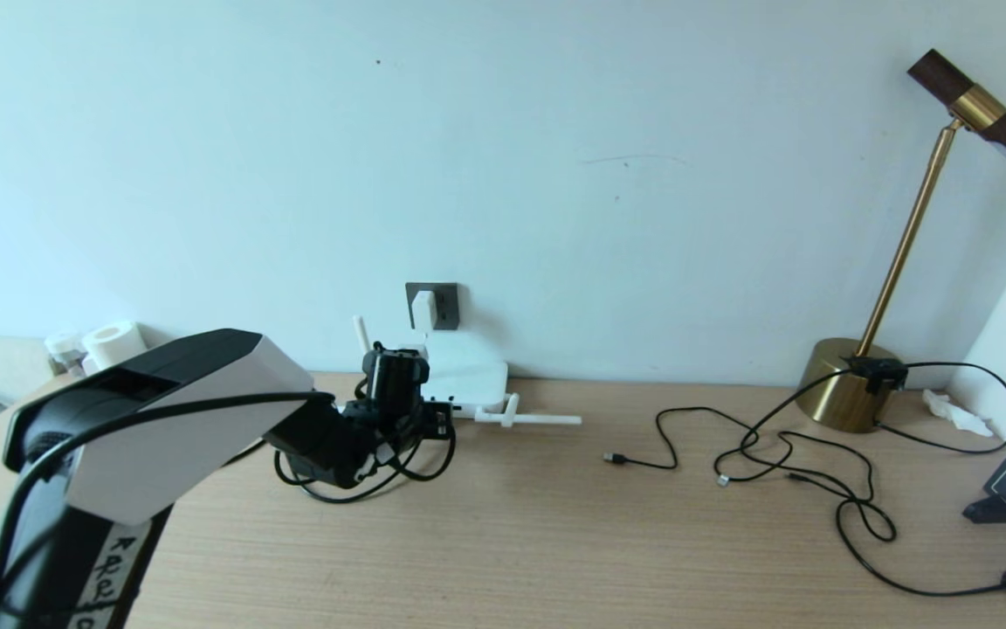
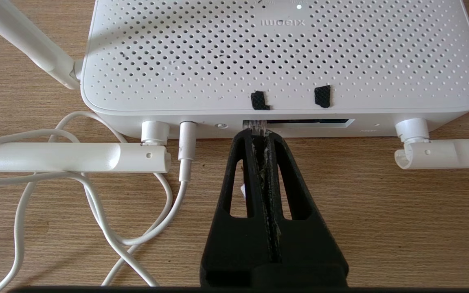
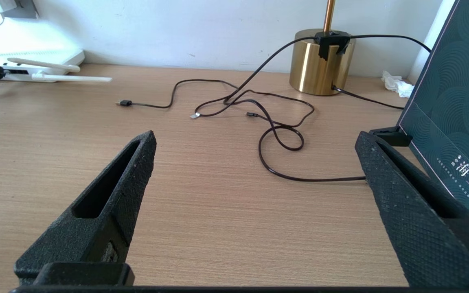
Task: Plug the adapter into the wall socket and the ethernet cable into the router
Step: Hand it to the other hand
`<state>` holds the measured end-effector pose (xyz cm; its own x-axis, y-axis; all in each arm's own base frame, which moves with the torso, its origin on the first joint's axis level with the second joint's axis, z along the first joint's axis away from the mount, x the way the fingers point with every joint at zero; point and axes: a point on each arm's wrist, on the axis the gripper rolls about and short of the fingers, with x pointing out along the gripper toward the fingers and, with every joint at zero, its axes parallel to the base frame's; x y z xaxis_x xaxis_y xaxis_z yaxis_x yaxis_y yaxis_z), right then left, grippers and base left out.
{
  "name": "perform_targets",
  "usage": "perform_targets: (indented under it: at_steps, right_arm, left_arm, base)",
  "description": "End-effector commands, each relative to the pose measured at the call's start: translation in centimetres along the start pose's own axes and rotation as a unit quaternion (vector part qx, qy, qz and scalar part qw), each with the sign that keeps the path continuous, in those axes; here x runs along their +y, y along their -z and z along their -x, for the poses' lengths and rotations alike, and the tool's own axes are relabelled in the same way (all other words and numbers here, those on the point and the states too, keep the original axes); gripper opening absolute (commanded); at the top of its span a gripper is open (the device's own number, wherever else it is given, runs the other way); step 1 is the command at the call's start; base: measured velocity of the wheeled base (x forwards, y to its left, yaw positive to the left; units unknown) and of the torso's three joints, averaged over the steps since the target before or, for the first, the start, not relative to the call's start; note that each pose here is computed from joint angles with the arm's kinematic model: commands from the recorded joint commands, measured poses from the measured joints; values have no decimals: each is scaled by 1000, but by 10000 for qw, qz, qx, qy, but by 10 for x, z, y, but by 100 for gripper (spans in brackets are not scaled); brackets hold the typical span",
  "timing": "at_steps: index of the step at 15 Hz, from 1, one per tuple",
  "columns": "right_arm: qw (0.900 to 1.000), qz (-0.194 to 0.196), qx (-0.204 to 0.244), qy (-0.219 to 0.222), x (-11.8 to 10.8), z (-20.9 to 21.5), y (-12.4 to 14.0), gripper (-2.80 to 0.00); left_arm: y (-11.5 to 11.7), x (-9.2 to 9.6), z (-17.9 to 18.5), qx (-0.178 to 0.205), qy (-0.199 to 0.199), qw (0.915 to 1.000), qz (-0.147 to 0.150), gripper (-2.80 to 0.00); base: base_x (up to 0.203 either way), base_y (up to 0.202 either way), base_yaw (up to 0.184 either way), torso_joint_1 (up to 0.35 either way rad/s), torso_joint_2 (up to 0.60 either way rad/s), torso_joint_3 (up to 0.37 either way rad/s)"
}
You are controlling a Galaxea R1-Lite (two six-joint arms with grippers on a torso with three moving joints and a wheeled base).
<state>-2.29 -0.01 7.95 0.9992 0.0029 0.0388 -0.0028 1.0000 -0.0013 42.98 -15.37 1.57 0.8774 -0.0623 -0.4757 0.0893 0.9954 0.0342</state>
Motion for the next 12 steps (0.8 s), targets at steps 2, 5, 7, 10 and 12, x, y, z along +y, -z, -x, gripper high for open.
perform_targets:
  at_steps: [2, 5, 7, 10, 12]
  right_arm:
    - [10000, 1, 64, -1, 0, -1, 3, 0]
    - [10000, 1, 61, -1, 0, -1, 3, 0]
    - [10000, 1, 63, -1, 0, -1, 3, 0]
    - [10000, 1, 64, -1, 0, -1, 3, 0]
    - [10000, 1, 64, -1, 0, -1, 3, 0]
  left_arm:
    - [2, 0, -1, 1, -16, 10000, 0, -280]
    - [0, 0, -1, -20, -7, 10000, 6, -280]
    - [-1, 0, -1, -35, -13, 10000, 10, -280]
    - [-4, -2, -2, -87, -1, 10000, 19, -280]
    - [-2, -2, -6, -88, -91, 9999, 34, -280]
  base:
    - [0, 0, 0, 0, 0, 0]
    - [0, 0, 0, 0, 0, 0]
    - [0, 0, 0, 0, 0, 0]
    - [0, 0, 0, 0, 0, 0]
    - [0, 0, 0, 0, 0, 0]
